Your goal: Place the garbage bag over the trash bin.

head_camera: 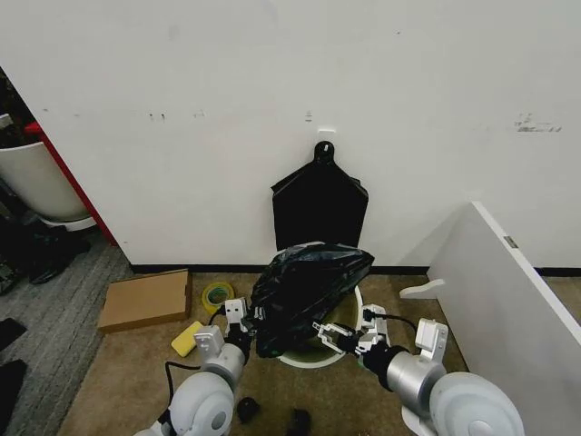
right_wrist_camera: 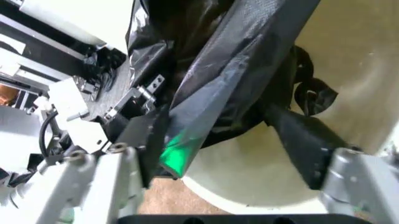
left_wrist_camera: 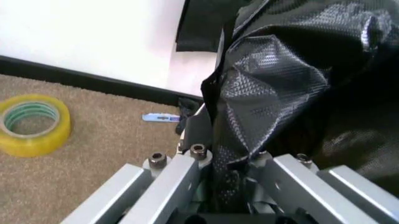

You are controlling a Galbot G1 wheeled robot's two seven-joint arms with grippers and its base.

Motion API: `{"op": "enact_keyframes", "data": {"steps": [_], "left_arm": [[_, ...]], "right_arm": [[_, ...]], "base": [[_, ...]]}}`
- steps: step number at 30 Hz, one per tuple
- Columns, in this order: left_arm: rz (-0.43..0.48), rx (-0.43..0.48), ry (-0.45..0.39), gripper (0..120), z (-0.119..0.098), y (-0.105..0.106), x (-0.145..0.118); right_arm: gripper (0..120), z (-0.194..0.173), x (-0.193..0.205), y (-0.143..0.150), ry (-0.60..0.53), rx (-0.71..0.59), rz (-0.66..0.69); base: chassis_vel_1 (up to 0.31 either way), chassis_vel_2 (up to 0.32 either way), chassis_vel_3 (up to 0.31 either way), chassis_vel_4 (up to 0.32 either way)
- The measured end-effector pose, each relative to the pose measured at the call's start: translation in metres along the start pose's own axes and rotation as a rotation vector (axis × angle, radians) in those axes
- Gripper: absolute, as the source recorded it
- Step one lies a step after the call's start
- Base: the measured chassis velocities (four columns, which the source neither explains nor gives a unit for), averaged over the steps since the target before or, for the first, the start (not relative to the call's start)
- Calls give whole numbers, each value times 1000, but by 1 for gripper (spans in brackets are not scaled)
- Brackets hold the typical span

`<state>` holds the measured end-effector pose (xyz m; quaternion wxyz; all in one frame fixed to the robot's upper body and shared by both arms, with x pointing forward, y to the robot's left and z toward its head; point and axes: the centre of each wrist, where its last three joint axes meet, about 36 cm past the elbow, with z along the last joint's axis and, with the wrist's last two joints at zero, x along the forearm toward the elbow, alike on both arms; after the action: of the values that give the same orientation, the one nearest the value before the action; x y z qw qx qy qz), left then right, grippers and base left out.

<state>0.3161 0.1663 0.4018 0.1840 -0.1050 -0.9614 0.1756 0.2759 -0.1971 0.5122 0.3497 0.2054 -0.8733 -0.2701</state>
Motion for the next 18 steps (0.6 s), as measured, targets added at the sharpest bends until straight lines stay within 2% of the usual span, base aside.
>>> {"op": "enact_keyframes", "data": {"steps": [2,4,6,12,14,16,18], "left_arm": [[0,-5,-1,1,1,0,1],[-1,-7,0,1,2,0,2],[-1,-7,0,1,2,0,2],[0,-1,-8,1,2,-2,2],[0,0,-10,1,2,-2,2],[0,1,-11,1,3,-3,1],[-1,3,-11,1,3,-3,1]], "right_arm": [[52,1,0,2,0,3,-2],[40,2,1,4,-4,9,-5],[39,2,1,4,-5,9,-5],[11,5,1,5,-2,22,-10],[9,6,1,5,-2,22,-11],[0,6,1,6,-2,22,-13],[0,7,1,6,-6,24,-13]], "base": [[0,0,0,0],[0,0,0,0],[0,0,0,0],[0,0,0,0],[0,0,0,0],[0,0,0,0],[0,0,0,0]]}}
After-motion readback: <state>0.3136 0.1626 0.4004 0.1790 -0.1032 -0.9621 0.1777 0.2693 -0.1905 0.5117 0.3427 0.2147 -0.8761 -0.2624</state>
